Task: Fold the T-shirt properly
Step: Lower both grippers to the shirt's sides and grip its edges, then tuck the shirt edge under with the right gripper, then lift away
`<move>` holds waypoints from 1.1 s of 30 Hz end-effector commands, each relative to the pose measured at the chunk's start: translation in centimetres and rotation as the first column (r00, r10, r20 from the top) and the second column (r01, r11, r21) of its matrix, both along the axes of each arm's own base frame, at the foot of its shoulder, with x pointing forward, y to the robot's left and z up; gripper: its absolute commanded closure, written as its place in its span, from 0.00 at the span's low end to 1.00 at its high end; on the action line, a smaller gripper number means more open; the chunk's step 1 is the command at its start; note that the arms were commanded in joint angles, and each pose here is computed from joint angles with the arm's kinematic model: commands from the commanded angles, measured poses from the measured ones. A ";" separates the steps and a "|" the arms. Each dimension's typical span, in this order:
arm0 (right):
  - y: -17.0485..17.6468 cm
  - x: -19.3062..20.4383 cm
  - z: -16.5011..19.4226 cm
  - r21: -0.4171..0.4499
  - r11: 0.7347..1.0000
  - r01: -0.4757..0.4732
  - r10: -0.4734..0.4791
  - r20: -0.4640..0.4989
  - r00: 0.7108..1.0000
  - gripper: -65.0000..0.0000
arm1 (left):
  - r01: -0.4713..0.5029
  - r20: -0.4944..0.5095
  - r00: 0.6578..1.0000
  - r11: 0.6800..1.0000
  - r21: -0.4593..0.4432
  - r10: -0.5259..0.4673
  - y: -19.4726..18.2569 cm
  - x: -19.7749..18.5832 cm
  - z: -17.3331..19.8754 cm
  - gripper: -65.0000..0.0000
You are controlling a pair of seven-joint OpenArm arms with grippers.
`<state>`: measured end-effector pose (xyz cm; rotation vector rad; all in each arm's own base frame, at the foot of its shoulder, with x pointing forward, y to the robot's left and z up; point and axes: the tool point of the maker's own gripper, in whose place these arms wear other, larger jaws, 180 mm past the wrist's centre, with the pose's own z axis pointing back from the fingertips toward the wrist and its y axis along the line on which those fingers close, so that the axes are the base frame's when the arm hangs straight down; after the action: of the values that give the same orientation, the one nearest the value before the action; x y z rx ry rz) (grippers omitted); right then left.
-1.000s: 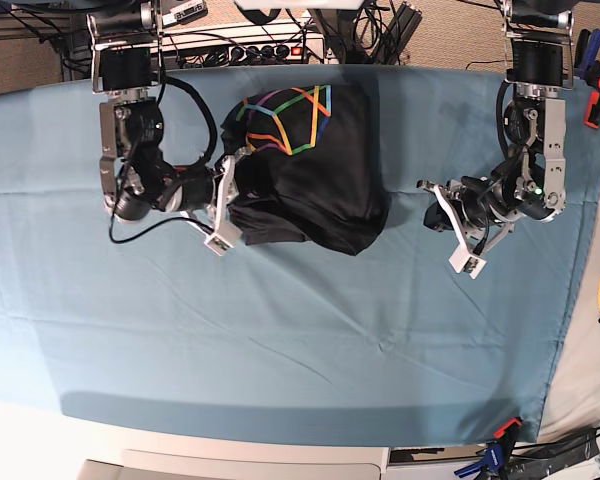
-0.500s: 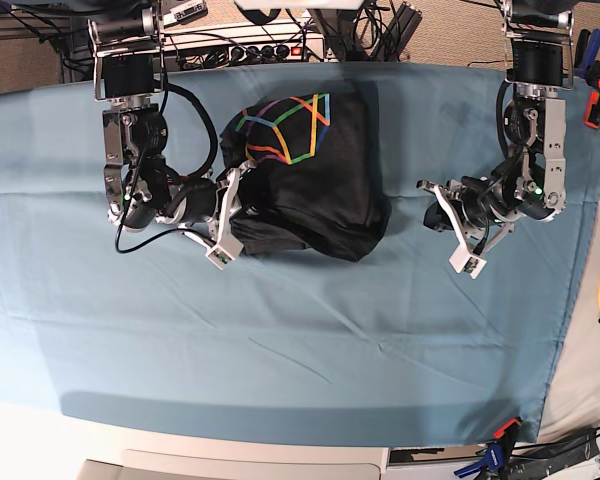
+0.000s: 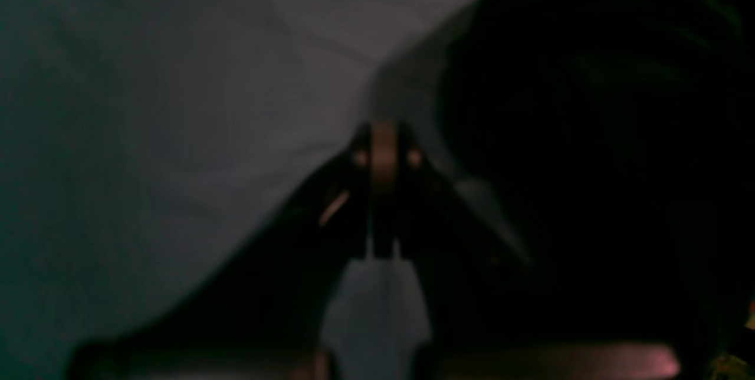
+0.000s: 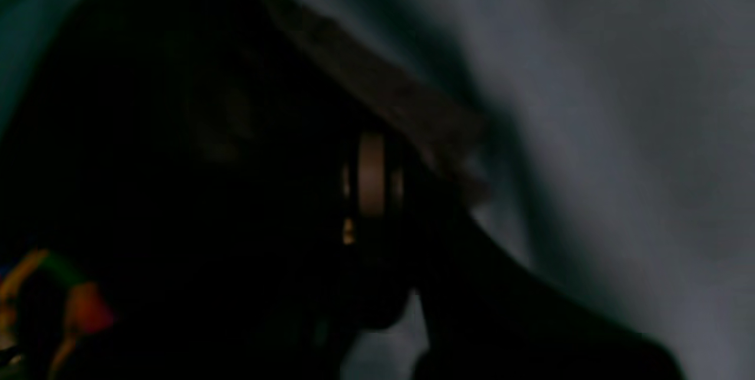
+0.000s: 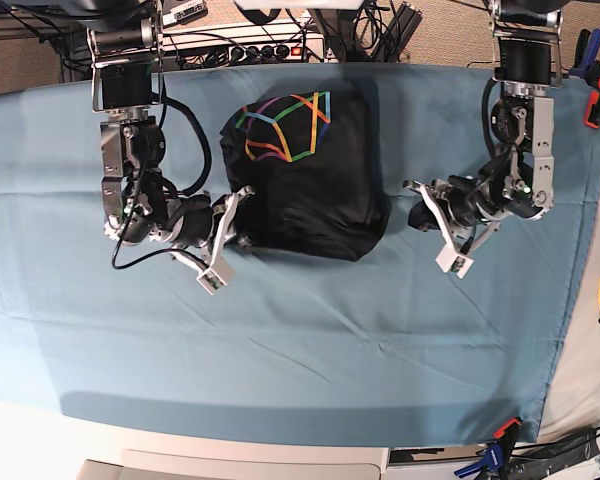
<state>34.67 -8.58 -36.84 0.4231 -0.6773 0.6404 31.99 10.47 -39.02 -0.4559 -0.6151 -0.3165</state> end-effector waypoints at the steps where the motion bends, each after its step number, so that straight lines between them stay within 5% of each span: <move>1: -0.2 1.6 1.7 0.006 1.000 0.009 -0.009 0.075 0.997 1.00 | -0.001 0.052 0.999 1.000 -0.021 0.002 -0.2 1.1 1.5 1.00; 9: -1.2 3.3 2.4 -0.049 0.998 0.037 -0.027 0.202 0.979 1.00 | 0.022 0.052 0.998 0.999 -0.039 -0.020 -0.9 0.7 1.3 1.00; 33: -1.1 6.9 6.9 -0.032 0.999 0.045 -0.031 0.335 0.942 1.00 | 0.041 0.022 0.999 0.998 -0.050 -0.040 -1.2 -0.9 0.2 1.00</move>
<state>40.55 -9.61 -31.89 0.2696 -0.9300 0.6892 30.22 9.11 -39.86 -0.5138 -0.5977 -0.3364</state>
